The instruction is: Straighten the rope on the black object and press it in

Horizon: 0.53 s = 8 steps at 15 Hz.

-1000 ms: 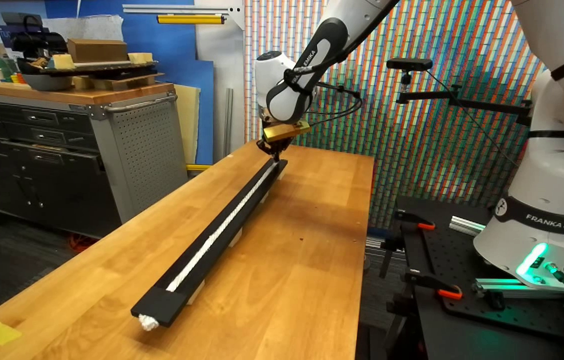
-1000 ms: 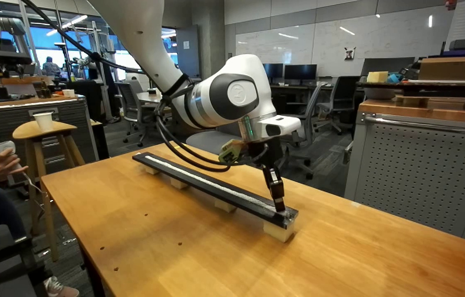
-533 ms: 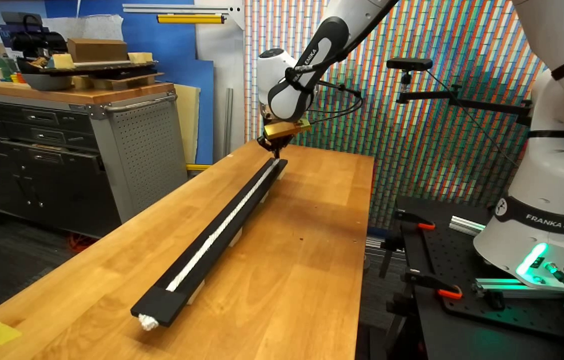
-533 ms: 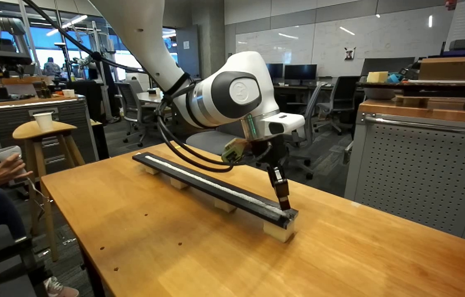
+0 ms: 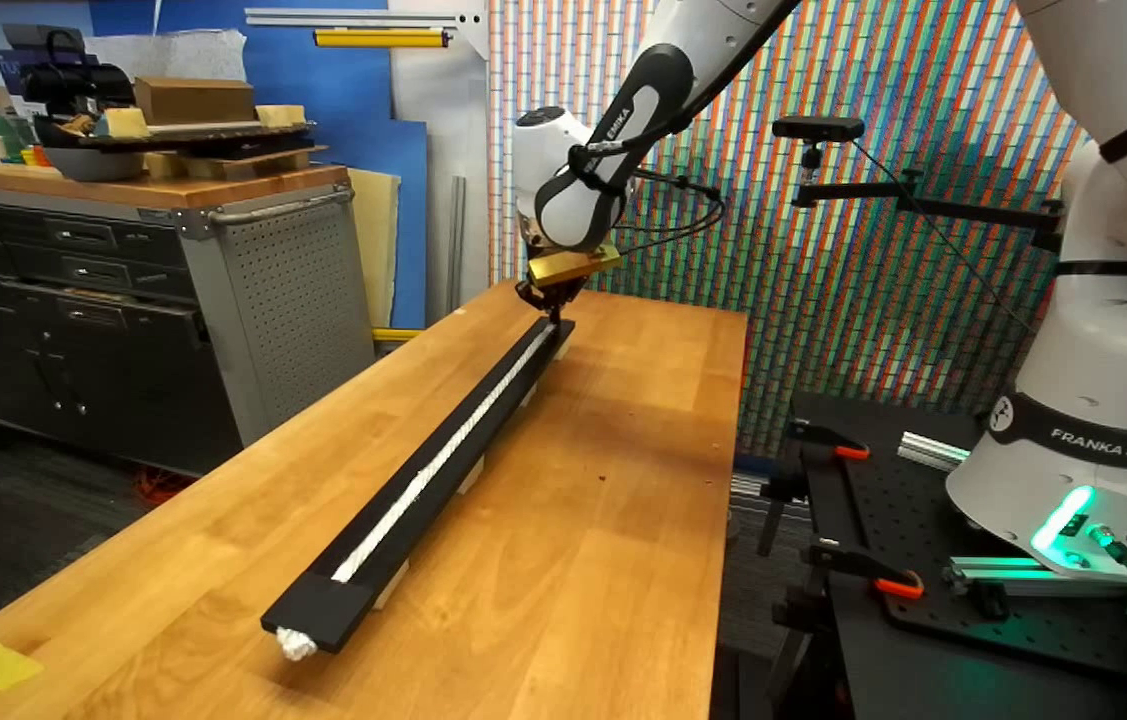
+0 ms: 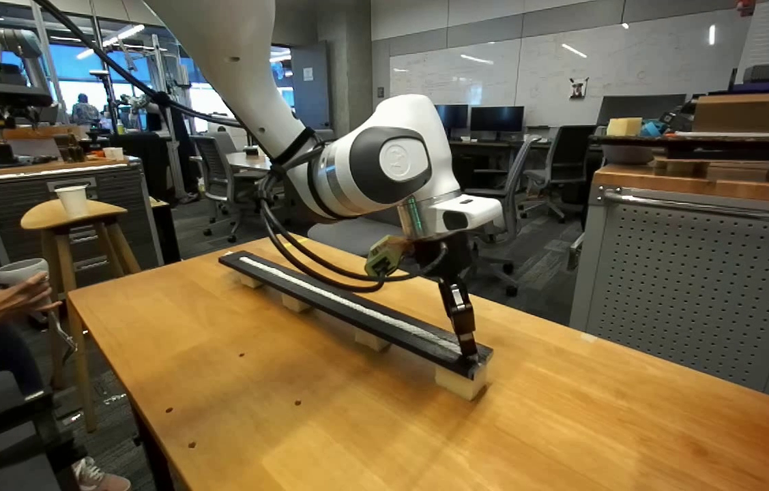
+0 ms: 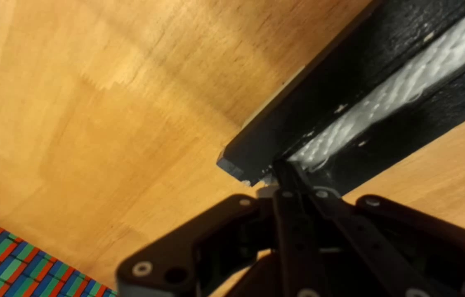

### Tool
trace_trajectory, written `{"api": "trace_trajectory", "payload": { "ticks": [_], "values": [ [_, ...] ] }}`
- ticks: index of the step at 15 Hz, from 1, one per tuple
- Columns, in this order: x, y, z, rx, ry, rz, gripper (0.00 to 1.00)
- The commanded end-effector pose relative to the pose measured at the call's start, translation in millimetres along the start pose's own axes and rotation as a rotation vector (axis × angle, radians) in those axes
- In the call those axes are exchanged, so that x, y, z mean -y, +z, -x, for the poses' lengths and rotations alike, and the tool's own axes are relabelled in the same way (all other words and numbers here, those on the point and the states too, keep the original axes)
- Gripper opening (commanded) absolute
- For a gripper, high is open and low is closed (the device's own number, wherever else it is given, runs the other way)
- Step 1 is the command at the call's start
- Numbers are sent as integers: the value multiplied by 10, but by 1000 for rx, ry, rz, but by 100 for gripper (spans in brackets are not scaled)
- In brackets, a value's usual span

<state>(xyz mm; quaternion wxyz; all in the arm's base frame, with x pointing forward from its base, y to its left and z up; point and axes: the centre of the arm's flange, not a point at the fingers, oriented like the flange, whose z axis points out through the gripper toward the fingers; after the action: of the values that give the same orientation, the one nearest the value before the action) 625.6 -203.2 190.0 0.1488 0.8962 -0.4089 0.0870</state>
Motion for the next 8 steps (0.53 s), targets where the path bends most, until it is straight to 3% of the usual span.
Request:
{"api": "trace_trajectory", "payload": {
  "ticks": [1,8],
  "values": [
    [116,143,-55,17,-2,20,0],
    [74,-154,57,-28,-5,-16,0]
  ]
}}
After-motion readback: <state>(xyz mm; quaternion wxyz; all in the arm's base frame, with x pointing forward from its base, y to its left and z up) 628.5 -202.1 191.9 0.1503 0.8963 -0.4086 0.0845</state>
